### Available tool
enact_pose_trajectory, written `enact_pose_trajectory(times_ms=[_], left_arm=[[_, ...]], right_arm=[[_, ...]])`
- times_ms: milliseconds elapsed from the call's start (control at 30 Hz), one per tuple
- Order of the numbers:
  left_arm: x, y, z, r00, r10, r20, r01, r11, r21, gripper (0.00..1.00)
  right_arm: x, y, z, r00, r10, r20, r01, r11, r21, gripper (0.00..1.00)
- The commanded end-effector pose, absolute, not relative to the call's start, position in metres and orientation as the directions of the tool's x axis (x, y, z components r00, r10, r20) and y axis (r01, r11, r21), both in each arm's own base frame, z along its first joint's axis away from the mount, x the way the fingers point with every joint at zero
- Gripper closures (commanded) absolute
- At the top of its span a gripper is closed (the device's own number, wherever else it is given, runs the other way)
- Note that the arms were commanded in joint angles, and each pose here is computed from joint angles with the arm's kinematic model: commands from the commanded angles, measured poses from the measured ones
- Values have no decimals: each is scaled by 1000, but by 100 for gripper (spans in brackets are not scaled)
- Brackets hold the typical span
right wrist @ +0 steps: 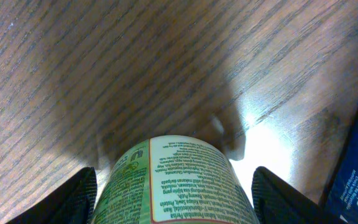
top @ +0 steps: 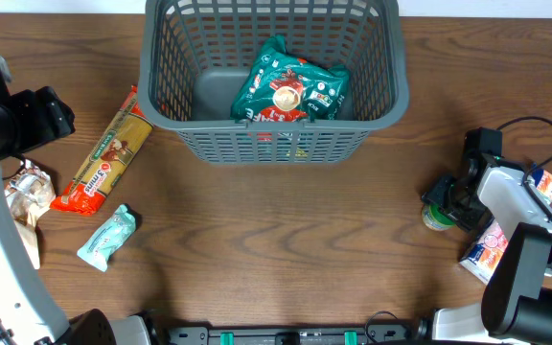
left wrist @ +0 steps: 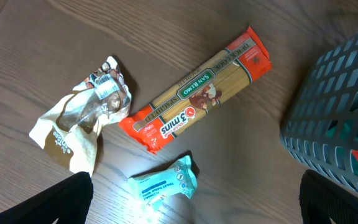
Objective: Pack container
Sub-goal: 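Grasp the green-lidded jar around its body with the right gripper, then lift the jar and lower it into the basket with the right gripper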
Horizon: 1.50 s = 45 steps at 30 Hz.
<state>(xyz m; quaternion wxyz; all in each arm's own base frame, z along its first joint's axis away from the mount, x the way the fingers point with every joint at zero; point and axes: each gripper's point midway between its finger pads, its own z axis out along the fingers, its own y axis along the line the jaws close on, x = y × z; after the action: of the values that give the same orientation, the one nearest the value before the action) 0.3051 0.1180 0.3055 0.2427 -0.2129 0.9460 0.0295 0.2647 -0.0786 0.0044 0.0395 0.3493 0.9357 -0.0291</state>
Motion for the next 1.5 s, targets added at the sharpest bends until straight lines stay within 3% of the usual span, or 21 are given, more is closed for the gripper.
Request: enact_pose_trajectory(times_ms=[0, 433, 933, 1167, 1467], left_arm=[[304, 119, 305, -795, -383, -471, -414, 909, -39, 8], [304, 119, 305, -795, -382, -471, -414, 909, -39, 8], [304, 119, 305, -795, -382, -471, -414, 909, -39, 8], [304, 119, 305, -795, -383, -471, -414, 909, -39, 8], [304, 119, 305, -795, -383, -471, -414, 909, -39, 8]], right_arm=[[260, -74, -4, -754, 655, -55, 657, 753, -34, 98], [286, -80, 38, -746, 643, -172, 649, 760, 24, 99], [332, -91, 120, -725, 584, -366, 593, 799, 101, 99], [371, -90, 214, -725, 433, -536, 454, 885, 102, 99], [406, -55, 355, -593, 175, -786, 219, 974, 52, 99]])
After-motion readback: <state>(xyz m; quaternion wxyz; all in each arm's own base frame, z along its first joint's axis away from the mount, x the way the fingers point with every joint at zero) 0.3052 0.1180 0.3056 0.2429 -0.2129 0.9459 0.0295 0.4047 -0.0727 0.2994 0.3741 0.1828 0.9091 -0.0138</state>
